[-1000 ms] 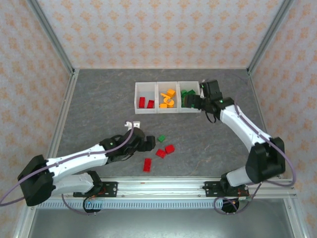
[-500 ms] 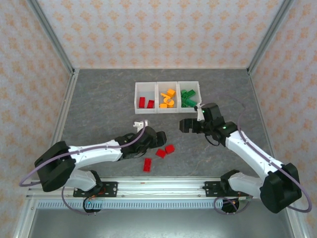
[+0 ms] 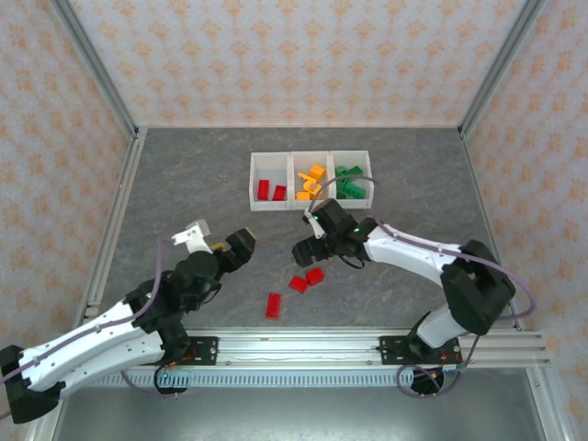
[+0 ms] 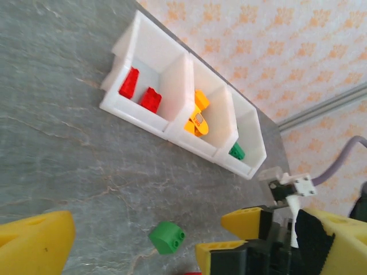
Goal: Sort the legos into containers by color
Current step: Pick up the lego from the bottom-center of the table.
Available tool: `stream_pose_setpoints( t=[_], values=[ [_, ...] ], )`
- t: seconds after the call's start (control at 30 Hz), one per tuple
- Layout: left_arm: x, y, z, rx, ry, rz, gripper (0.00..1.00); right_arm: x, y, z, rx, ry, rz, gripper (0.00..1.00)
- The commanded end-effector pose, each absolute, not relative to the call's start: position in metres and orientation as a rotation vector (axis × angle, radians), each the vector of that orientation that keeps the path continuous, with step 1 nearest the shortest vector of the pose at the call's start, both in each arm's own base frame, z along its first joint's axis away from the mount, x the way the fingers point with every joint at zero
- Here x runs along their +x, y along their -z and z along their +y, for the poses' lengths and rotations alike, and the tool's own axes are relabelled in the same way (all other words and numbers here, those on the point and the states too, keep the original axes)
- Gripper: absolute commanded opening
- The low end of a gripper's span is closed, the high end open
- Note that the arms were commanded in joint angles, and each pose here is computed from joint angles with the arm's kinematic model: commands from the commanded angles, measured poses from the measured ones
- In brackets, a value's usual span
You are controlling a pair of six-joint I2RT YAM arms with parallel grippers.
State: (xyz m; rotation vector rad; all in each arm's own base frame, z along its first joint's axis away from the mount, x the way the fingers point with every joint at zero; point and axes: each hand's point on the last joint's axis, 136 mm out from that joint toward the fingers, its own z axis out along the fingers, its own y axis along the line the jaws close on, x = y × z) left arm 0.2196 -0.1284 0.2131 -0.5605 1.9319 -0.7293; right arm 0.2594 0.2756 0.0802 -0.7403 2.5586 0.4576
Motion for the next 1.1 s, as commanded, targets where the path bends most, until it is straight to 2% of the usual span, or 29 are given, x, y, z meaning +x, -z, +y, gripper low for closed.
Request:
stream_pose_setpoints(
  t=[0.0,0.33,0.63,0.87,1.07],
  values=[
    [0.208,-0.202,-0.099,-0.562,0.597,1.957,0.99,0.272,-0.074,0.281,-0.795,-0.338,2.542,0.93],
    [0.189,-0.227,-0.077,-0.458,0.549,1.976,0.99,0.27,-0.037,0.299,-0.9,-0.228,2.612,0.82],
    [0.192,-0.227,-0.086,-0.385,0.535,1.991,0.99,0.272,-0.023,0.295,-0.907,-0.147,2.647,0.62],
    [0.194,-0.222,-0.091,-0.359,0.521,2.01,0.99,0.272,-0.017,0.293,-0.911,-0.114,2.668,0.41],
    [0.194,-0.222,-0.091,-0.356,0.525,2.006,0.99,0.279,-0.042,0.293,-0.865,-0.125,2.615,0.28]
  ],
)
